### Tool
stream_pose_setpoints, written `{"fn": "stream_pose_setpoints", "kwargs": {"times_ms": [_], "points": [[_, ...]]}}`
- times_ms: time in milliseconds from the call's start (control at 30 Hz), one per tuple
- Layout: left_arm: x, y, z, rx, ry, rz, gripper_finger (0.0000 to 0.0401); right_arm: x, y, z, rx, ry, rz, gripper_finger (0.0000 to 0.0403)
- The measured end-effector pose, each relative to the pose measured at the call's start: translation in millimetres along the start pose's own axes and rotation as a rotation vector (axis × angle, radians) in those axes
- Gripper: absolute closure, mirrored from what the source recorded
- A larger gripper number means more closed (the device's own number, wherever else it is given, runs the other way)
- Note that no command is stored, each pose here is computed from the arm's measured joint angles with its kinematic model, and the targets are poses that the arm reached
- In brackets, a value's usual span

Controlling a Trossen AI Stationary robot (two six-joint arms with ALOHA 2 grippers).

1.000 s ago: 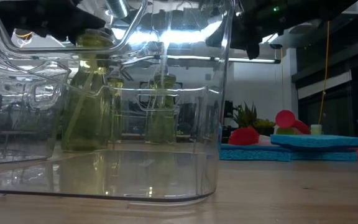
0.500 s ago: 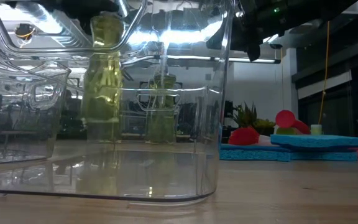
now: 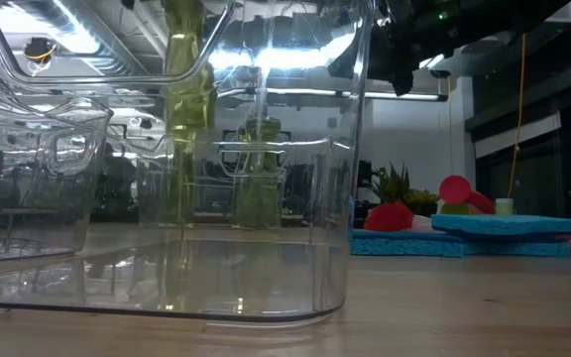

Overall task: Pick & Place Kitchen Sink Supplies
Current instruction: Put the green soap dispenser into the top transparent bin

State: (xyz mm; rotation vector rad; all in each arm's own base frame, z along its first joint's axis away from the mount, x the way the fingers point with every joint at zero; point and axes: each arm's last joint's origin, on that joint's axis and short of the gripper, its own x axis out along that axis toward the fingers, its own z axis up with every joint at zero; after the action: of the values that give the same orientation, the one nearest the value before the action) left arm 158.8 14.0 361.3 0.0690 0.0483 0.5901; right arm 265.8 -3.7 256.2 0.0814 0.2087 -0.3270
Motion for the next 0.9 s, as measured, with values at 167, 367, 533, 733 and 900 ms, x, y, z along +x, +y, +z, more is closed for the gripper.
{"fn": "stream_pose_setpoints", "kwargs": {"times_ms": [167, 367, 533, 733, 900], "points": [[10, 5, 0, 0.02, 0.024, 0.086, 0.0289, 0, 0, 0, -0.003, 0.002, 0.0, 0.0392], [40, 8, -15, 0.036, 0.111, 0.127, 0.0289, 1, 0, -1, -0.005, 0.004, 0.0, 0.0392], [64, 13, -25, 0.034, 0.144, 0.135, 0.0289, 2, 0, -2, -0.005, 0.008, -0.001, 0.0392], [86, 18, -39, 0.015, 0.2, 0.102, 0.0289, 6, 1, -6, -0.011, 0.025, -0.003, 0.0392], [95, 22, -57, -0.014, 0.242, 0.101, 0.0289, 11, 2, -12, -0.018, 0.049, -0.006, 0.0392]]}}
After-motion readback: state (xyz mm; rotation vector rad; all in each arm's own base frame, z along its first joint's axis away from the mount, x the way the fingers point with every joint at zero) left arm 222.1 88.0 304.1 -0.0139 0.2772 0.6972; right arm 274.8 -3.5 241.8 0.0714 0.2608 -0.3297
